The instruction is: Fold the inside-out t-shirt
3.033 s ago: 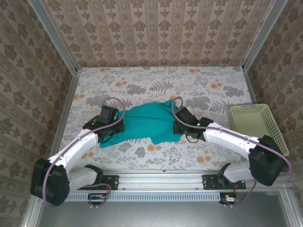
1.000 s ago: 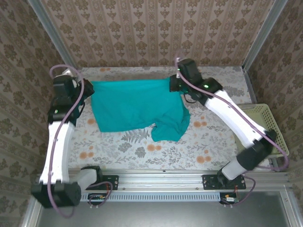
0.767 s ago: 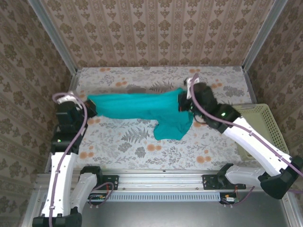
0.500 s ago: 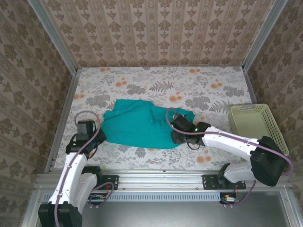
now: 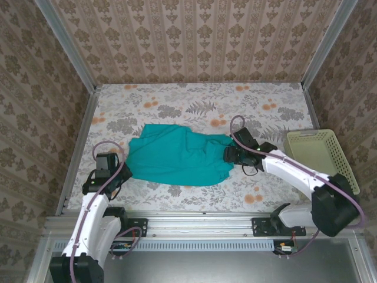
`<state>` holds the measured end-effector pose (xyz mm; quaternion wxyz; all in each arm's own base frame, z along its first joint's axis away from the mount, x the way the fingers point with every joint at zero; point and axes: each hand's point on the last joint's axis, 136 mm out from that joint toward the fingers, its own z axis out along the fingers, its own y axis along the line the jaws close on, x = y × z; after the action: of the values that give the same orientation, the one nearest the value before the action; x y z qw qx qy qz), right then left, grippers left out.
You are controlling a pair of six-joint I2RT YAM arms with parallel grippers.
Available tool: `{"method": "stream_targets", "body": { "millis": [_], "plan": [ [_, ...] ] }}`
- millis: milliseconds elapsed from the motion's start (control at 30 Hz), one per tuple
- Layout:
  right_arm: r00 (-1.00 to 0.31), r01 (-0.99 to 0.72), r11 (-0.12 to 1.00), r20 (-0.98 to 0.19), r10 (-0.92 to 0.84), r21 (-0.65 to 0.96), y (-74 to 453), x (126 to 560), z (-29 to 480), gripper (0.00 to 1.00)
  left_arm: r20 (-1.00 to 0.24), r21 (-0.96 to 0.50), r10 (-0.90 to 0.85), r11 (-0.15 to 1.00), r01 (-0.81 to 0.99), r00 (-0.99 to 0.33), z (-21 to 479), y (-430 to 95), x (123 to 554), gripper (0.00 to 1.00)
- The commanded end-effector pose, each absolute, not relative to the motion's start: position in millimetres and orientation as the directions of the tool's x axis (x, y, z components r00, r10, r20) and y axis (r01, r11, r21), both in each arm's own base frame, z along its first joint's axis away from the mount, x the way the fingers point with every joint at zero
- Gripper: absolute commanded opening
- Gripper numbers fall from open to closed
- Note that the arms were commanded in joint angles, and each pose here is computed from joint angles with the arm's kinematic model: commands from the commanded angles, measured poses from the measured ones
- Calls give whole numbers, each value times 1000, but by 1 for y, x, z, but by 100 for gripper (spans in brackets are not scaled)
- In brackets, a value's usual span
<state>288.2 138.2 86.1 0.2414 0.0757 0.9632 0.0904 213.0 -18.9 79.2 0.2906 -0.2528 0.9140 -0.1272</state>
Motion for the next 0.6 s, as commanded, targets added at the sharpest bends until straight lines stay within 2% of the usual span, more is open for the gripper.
{"method": "stream_targets", "body": {
  "millis": [0,267,367,500,567],
  "plan": [
    [-860,145,952,-441,256,270,142,307,89,60,-493,-382,-540,839,-387,-682,87,-15,217,0],
    [-893,109,949,-389,224,296,164,325,67,57,-487,-401,-541,836,-374,-686,87,-19,221,0],
    [-892,108,955,-397,215,275,162,330,66,43,-488,-406,-535,839,-364,-689,92,-21,224,0],
    [-881,114,972,-431,195,207,153,336,74,15,-500,-414,-533,839,-353,-682,103,-22,229,0],
    [-862,111,989,-487,143,94,143,337,89,2,-507,-420,-533,839,-346,-677,110,-23,232,0]
  ]
}}
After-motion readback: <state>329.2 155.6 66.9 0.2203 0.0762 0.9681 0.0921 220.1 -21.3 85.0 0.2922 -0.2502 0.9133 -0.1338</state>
